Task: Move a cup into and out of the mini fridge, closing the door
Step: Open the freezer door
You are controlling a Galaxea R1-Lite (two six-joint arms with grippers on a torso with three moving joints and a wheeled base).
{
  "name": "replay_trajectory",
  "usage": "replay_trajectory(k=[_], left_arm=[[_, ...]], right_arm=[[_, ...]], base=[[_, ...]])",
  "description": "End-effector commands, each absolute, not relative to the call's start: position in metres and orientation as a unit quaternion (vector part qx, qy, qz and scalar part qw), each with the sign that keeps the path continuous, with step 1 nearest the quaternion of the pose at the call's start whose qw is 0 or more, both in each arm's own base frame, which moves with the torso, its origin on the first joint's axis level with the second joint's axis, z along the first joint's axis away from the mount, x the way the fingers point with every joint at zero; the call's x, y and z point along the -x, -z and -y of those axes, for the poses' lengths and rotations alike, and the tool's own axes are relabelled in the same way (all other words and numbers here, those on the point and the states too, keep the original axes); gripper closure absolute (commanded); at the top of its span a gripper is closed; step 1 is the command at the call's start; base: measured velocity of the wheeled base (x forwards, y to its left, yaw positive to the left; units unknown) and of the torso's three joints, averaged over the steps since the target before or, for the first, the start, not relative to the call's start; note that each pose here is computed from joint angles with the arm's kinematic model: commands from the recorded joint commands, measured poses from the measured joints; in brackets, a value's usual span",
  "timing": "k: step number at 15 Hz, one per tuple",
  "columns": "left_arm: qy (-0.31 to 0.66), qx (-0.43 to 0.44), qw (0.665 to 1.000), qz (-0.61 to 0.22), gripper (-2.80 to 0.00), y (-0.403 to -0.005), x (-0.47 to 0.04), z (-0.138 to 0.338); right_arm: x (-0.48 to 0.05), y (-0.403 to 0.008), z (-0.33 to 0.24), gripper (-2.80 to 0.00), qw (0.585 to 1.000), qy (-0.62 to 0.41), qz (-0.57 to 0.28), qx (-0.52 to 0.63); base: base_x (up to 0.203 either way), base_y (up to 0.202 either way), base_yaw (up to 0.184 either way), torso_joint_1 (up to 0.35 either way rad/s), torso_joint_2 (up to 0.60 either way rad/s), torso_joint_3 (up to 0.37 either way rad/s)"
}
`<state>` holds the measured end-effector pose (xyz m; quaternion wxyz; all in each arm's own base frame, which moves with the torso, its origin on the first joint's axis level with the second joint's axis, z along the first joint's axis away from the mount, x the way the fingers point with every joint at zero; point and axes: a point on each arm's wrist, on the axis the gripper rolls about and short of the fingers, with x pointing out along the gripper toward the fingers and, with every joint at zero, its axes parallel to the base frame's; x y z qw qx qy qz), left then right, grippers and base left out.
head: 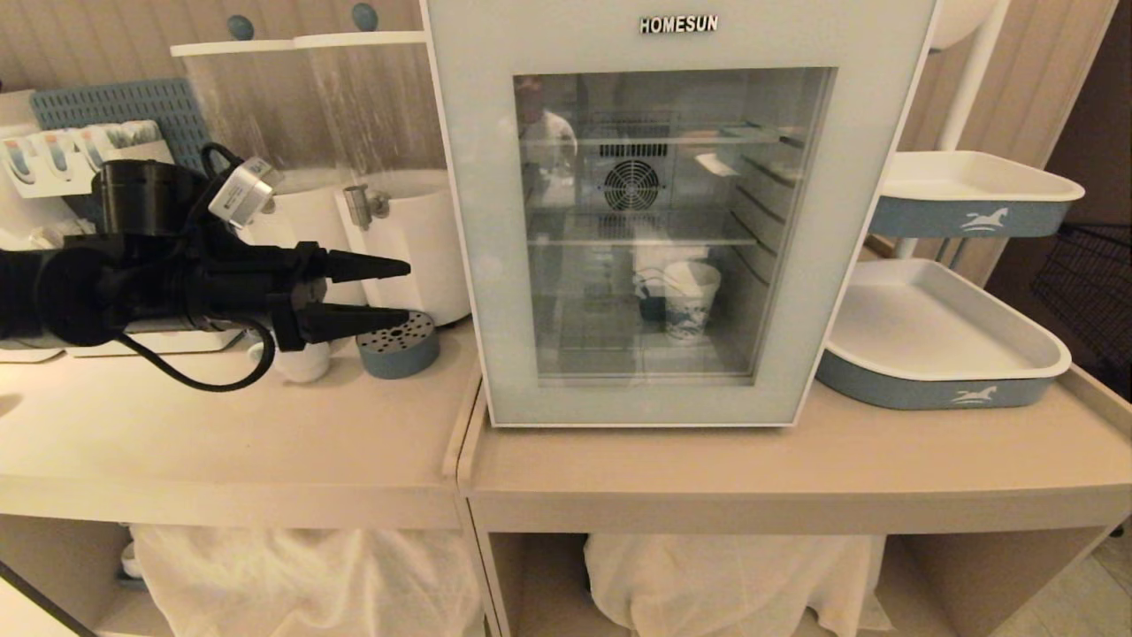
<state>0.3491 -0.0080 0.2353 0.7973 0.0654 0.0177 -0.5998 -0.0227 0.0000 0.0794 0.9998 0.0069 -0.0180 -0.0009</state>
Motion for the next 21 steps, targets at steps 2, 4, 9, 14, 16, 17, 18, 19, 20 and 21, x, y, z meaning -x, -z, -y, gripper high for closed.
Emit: replay_trajectory(k=[2,4,9,14,16,17,18,19,20,21], left_arm=[[0.607,-0.066,0.792,-0.022,-2.80,-0.229,-0.359,0.018],[0.594,-0.073,0.801,-0.027,-2.80,-0.227,-0.364,0.020],[0.598,-0.088,0.797,-0.009,-2.80,-0.219,-0.378,0.028],[0.611,-0.083,0.787,-0.012,-2.80,-0.210,-0.390,0.039],[0.612,-0.080,0.786,-0.012,-2.80,-0.211,-0.392,0.040],[0.615,-0.070,0.785,-0.017,-2.80,-0.215,-0.392,0.042],[0.616,-0.065,0.785,-0.019,-2.80,-0.218,-0.393,0.044],[0.617,-0.056,0.785,-0.021,-2.80,-0.224,-0.393,0.045],[0.617,-0.052,0.785,-0.023,-2.80,-0.226,-0.393,0.046],[0.620,-0.044,0.783,-0.027,-2.80,-0.229,-0.393,0.049]], right_arm=[[0.022,-0.075,0.000,0.00,1.000,0.001,0.011,-0.007],[0.022,-0.075,0.000,0.00,1.000,0.001,0.011,-0.006],[0.022,-0.075,0.000,0.00,1.000,0.001,0.011,-0.007],[0.022,-0.075,0.000,0.00,1.000,0.001,0.010,-0.007],[0.022,-0.075,0.000,0.00,1.000,0.001,0.010,-0.007],[0.022,-0.075,0.000,0.00,1.000,0.001,0.010,-0.007],[0.022,-0.075,0.000,0.00,1.000,0.001,0.010,-0.007],[0.022,-0.075,0.000,0.00,1.000,0.001,0.010,-0.007],[0.022,-0.075,0.000,0.00,1.000,0.001,0.010,-0.007],[0.022,-0.075,0.000,0.00,1.000,0.001,0.010,-0.007]], base=[[0.000,0.000,0.000,0.000,0.00,0.000],[0.000,0.000,0.000,0.000,0.00,0.000],[0.000,0.000,0.000,0.000,0.00,0.000],[0.000,0.000,0.000,0.000,0.00,0.000],[0.000,0.000,0.000,0.000,0.00,0.000],[0.000,0.000,0.000,0.000,0.00,0.000],[0.000,0.000,0.000,0.000,0.00,0.000],[0.000,0.000,0.000,0.000,0.00,0.000],[0.000,0.000,0.000,0.000,0.00,0.000],[0.000,0.000,0.000,0.000,0.00,0.000]])
